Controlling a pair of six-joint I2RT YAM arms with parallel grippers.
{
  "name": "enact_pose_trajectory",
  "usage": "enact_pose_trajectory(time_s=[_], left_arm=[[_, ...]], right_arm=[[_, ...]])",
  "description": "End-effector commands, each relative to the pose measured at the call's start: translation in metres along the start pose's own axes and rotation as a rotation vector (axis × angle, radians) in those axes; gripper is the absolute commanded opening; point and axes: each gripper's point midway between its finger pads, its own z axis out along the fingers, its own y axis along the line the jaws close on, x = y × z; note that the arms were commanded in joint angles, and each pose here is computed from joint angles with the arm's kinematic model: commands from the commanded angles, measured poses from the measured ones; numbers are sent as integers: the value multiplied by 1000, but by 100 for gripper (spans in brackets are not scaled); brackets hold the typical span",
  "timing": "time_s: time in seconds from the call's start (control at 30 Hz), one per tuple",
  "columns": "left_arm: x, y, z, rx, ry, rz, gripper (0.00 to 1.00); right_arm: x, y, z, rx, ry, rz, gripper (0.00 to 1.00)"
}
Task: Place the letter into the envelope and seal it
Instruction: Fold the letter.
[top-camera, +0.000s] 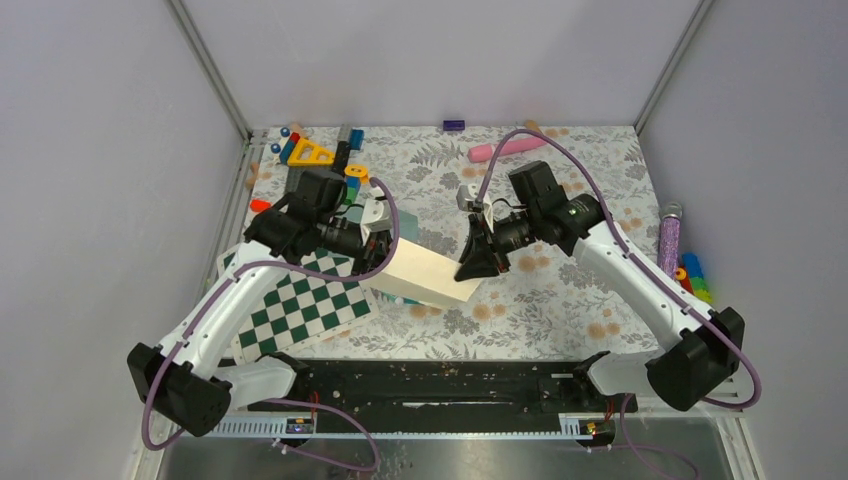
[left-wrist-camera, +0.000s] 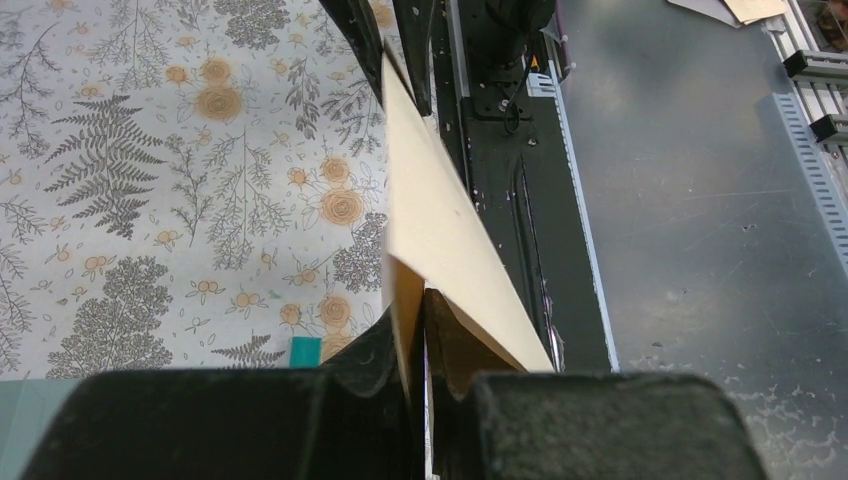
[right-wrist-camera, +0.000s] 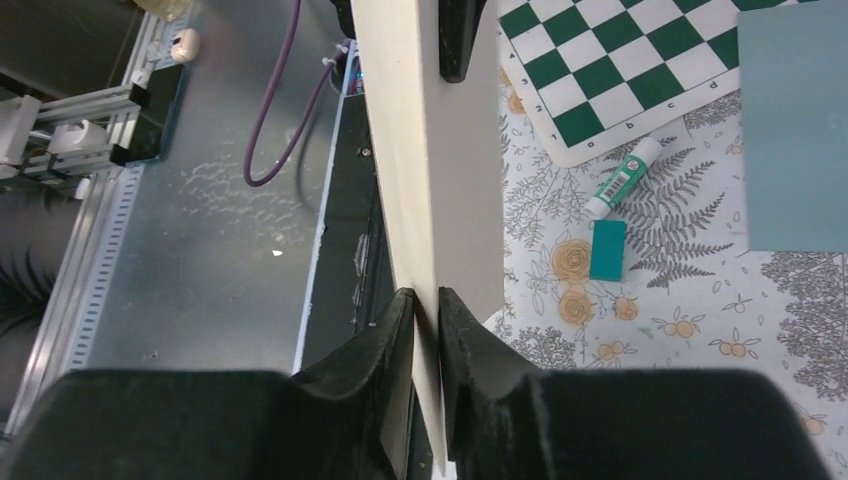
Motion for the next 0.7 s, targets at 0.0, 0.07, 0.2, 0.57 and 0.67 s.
enact_pose_trajectory(time_s=[0.0,0.07,0.2,0.57,0.67], left_arm=[[-19,-4,-7,-20,-18,111,9],[-20,-4,-8,-28,-17,120,11],[-25,-1,-10,-65,-27,140,41],[-58,21,-96,-452,-128,222,99],[-80,15,-110,-459,-172,239,99]], right_arm=[[-10,14,-2,-60,-7,-19,16],[-10,13,-2,-60,-6,-19,5],[-10,15,-3,-58,-5,-22,0],[-6,0,-12,74,35,-67,0],[-6,-13,-11,128,42,-45,0]])
